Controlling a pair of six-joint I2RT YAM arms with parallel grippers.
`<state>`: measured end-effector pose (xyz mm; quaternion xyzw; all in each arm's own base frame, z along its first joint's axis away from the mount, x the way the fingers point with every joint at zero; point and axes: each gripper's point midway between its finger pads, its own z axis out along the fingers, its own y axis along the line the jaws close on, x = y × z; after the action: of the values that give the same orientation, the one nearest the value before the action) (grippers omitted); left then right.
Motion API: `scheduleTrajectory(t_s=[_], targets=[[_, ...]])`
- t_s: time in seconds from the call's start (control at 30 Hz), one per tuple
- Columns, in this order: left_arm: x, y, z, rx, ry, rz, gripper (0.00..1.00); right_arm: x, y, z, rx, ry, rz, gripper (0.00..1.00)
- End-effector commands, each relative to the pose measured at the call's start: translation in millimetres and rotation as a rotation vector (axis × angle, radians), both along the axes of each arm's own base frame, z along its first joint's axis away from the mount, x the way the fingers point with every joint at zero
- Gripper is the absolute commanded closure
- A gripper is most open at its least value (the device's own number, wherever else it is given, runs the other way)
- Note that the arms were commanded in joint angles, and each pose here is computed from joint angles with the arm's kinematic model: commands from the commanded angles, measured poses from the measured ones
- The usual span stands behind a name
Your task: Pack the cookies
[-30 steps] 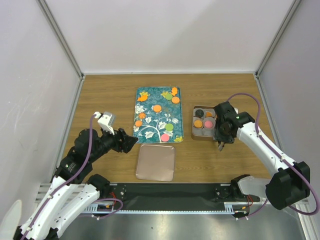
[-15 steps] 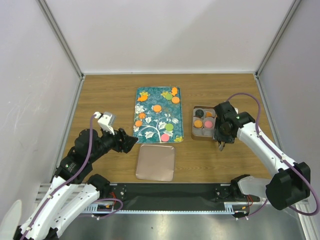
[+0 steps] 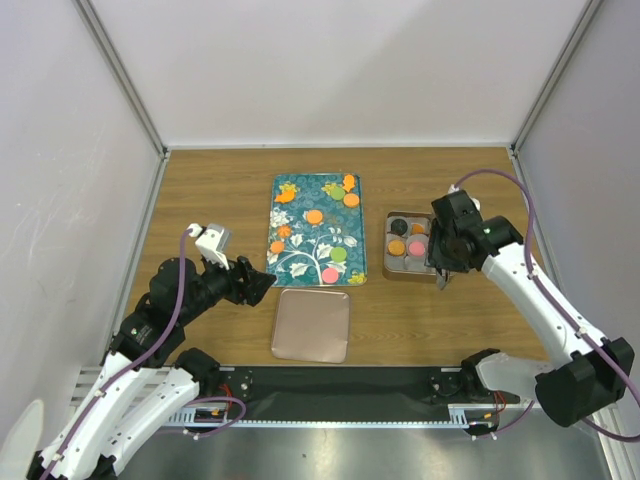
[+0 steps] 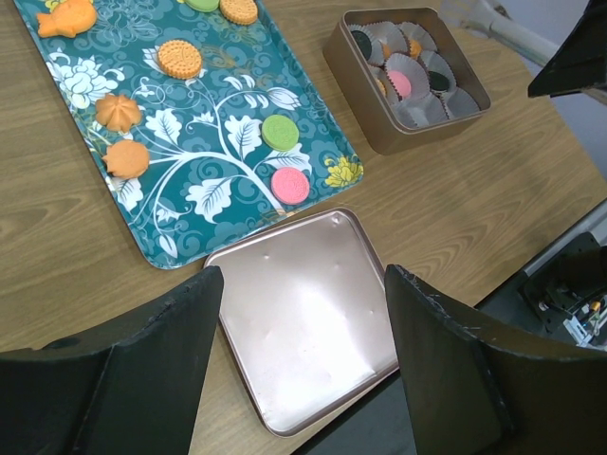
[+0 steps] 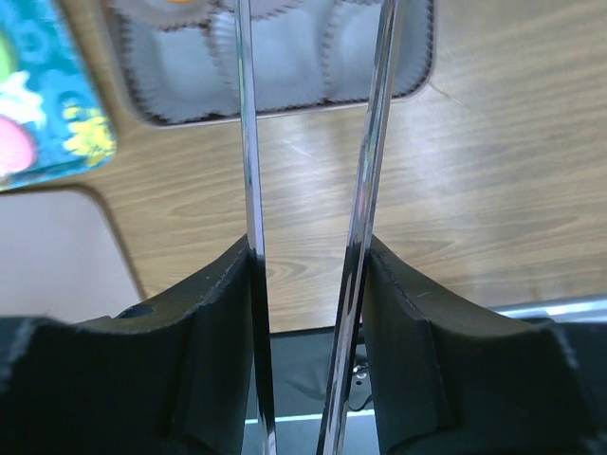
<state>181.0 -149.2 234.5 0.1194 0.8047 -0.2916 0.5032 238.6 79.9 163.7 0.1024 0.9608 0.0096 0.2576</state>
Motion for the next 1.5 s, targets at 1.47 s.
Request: scheduleTrajectory(t_s=[1.47], targets=[[6, 2, 0, 0.007, 0.001, 0.032, 0.24, -14, 205, -50, -0.086, 0.114, 0.532, 0.48]])
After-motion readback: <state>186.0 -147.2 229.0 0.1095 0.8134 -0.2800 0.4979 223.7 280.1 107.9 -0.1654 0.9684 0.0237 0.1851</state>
